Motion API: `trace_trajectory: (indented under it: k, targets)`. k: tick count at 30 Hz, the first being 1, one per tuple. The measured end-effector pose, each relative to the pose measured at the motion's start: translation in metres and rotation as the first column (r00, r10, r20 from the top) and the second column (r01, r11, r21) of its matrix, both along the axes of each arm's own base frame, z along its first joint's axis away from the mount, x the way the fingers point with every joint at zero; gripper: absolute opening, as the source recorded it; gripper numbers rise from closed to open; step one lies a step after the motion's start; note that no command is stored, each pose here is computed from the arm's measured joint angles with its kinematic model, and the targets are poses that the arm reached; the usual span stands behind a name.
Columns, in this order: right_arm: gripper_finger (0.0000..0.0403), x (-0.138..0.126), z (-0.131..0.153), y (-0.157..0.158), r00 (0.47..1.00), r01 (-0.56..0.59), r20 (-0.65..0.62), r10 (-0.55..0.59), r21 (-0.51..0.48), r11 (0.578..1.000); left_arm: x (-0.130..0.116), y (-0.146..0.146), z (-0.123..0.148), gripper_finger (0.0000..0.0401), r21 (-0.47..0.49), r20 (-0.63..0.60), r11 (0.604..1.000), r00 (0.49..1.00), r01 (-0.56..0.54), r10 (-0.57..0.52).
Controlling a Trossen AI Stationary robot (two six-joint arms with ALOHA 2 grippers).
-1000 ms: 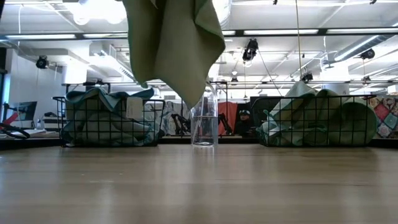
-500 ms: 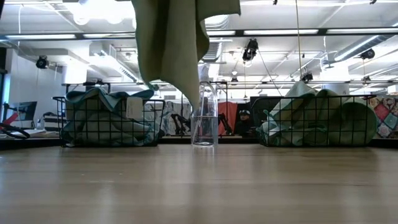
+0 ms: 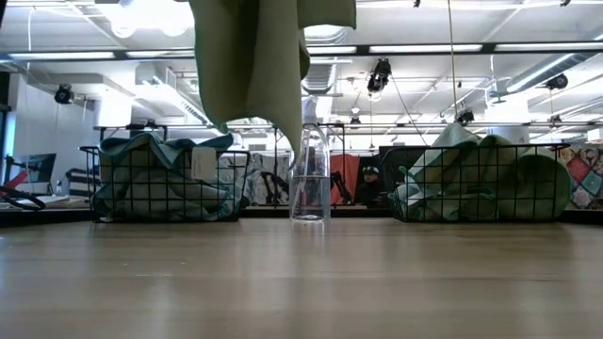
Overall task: Sort microfiber towel by color & place in baskets
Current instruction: Put the green microfiber cloth into the right wire basket
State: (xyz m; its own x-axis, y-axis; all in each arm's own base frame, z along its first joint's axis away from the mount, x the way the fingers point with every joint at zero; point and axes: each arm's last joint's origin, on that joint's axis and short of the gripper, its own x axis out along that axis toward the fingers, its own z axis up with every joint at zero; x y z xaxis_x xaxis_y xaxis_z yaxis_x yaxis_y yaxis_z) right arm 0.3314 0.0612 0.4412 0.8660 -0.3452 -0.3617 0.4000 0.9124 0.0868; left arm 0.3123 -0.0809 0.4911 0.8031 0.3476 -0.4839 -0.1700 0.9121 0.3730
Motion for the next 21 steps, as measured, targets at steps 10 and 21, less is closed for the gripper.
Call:
trace_trajectory:
  k: [10, 21]
  targets:
    - [0.0042, 0.0002, -0.0001, 0.0007, 1.0, -0.021, -0.002, 0.021, 0.01, 1.0, -0.0001, 0.0, 0.0002, 0.0001, -0.002, 0.002, 1.0, 1.0, -0.001, 0.001]
    - [0.001, 0.0002, -0.0002, 0.0007, 1.0, -0.021, -0.002, 0.021, 0.01, 1.0, -0.0001, 0.0, 0.0002, 0.0001, -0.007, 0.004, 1.0, 1.0, -0.004, 0.004]
